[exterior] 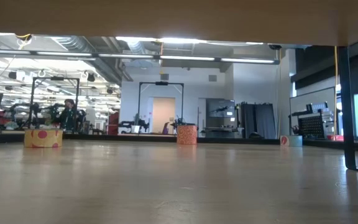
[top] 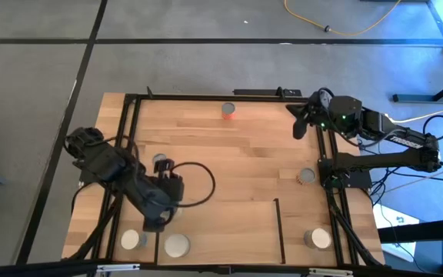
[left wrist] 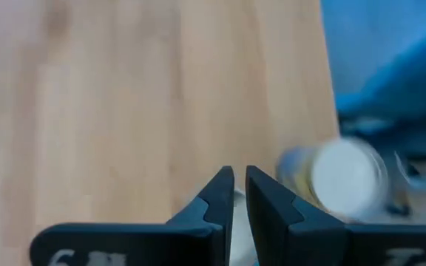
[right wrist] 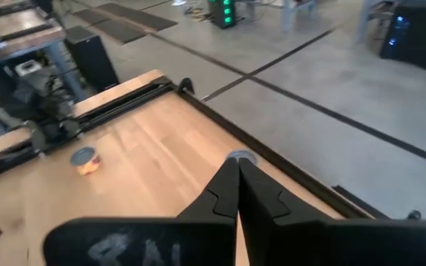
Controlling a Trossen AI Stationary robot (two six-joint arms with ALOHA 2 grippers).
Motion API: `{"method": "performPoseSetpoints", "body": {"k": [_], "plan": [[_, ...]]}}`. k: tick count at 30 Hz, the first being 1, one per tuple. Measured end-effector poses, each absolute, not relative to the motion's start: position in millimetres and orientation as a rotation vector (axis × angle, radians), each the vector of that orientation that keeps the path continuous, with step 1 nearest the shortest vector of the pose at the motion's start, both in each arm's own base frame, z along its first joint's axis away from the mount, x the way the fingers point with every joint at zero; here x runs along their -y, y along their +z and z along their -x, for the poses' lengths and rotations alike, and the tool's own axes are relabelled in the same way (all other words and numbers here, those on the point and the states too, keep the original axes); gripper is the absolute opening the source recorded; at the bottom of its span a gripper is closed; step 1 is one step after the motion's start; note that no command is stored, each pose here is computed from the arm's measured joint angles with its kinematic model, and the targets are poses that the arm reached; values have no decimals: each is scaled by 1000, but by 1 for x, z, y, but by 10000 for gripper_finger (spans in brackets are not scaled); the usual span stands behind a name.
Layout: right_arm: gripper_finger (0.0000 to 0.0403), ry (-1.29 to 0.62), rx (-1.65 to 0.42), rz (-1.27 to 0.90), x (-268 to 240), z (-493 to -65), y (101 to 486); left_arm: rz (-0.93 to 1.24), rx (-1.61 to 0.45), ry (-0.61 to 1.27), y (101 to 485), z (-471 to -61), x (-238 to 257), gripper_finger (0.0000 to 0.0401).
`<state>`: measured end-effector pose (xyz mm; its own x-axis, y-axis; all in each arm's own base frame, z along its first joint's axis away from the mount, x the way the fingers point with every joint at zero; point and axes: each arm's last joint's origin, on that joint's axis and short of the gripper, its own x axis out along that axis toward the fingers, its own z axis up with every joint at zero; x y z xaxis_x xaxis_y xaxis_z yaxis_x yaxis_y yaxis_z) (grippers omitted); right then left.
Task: Pick and place cans onto a shelf
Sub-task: Put the right canned tomatoes on the shelf
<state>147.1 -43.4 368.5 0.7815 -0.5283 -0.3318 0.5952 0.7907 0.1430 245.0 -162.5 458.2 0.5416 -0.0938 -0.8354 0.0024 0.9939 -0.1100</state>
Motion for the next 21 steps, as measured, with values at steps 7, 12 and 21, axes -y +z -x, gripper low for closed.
{"method": "performPoseSetpoints", "body": {"k": [7,12,21], "plan": [[5,-487,-284,-245,40,-146,377,76,-837,149,471,-239,148,30],[5,-437,-291,-202,35,-131,406,75,-744,230,483,-227,136,30],[5,-438,-477,-176,29,-104,433,137,-659,268,499,-201,117,23]]}}
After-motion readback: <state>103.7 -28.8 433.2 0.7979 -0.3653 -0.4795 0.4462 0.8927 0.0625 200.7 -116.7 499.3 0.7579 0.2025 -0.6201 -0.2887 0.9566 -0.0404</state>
